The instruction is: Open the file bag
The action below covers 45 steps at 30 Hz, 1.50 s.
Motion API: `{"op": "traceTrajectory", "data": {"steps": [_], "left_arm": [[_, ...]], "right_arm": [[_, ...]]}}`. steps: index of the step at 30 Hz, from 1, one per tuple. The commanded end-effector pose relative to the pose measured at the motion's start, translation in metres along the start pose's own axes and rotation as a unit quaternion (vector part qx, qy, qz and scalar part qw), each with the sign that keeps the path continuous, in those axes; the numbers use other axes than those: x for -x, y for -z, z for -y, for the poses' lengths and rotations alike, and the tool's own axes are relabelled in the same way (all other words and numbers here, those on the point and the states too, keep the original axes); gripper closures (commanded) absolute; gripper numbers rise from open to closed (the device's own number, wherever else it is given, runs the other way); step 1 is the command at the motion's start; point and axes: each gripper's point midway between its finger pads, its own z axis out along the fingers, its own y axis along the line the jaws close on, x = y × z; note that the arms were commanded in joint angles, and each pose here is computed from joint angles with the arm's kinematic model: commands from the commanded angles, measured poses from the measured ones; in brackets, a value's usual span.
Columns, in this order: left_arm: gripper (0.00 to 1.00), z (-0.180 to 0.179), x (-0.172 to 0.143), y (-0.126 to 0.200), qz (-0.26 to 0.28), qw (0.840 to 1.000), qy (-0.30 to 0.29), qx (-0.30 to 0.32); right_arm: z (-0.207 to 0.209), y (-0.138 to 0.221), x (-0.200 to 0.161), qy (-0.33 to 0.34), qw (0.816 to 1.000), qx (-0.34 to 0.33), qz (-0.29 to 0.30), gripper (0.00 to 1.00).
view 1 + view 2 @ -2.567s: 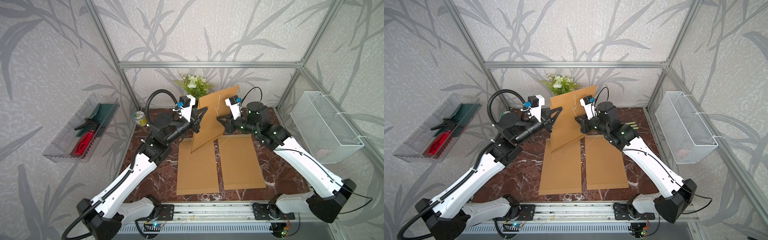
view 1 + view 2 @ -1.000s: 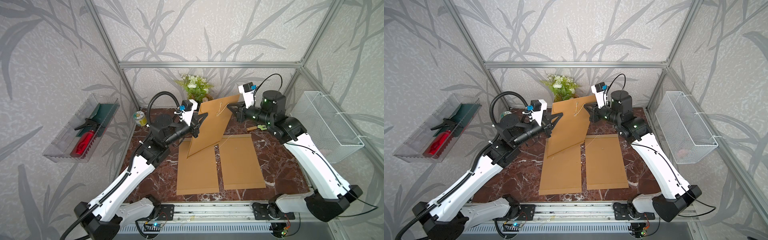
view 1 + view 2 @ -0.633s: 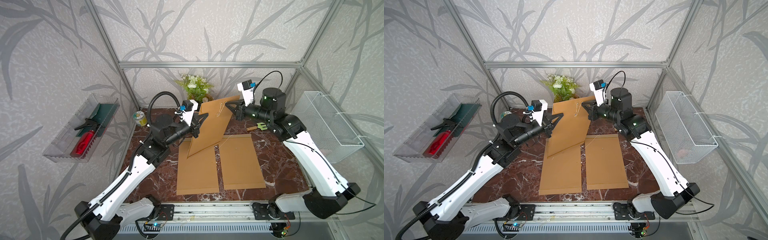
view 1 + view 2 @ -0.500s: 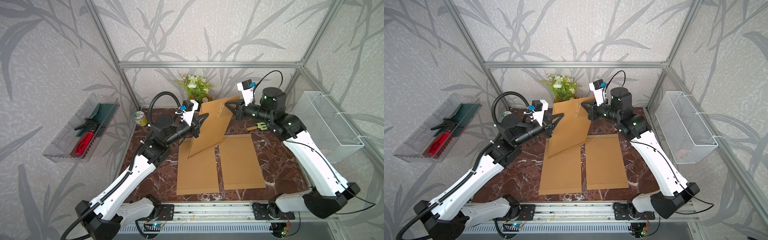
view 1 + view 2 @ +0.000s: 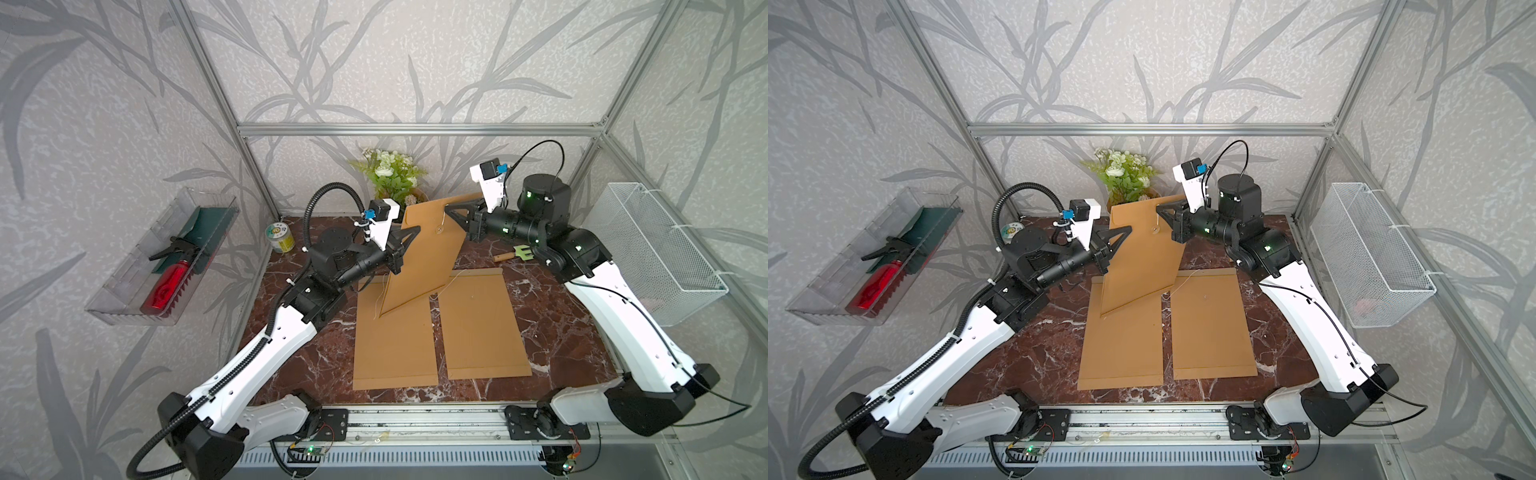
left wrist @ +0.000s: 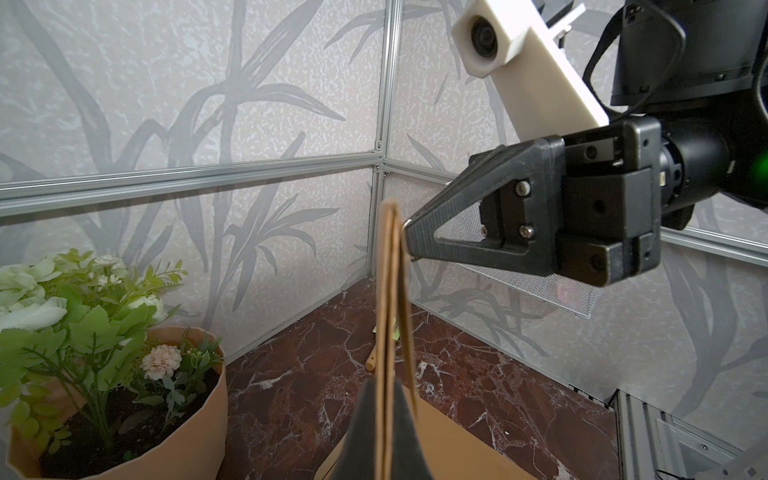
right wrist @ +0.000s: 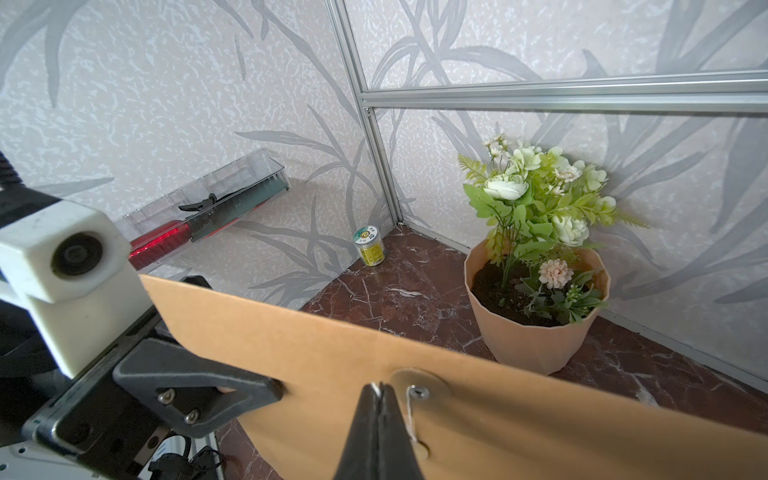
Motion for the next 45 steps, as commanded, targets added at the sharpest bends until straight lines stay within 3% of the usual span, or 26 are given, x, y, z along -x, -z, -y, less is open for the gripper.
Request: {"op": "traceTrajectory", "data": {"steps": [1, 20, 45], "left_arm": [[1.00, 0.000, 0.008, -0.002, 0.023, 1.000, 0.002, -0.001], [1.00, -0.007, 0.019, -0.005, 0.063, 0.998, 0.019, 0.013], [1.00, -0.010, 0.046, 0.000, 0.113, 0.993, 0.024, 0.024]], "right_arm": [[-0.015, 0.002, 0.013, 0.010, 1.000, 0.022, 0.016, 1.00], [-0.033, -0.016, -0.007, 0.003, 0.999, 0.047, -0.005, 1.00], [-0.019, -0.030, -0.059, -0.049, 0.998, 0.040, -0.030, 1.00]]}}
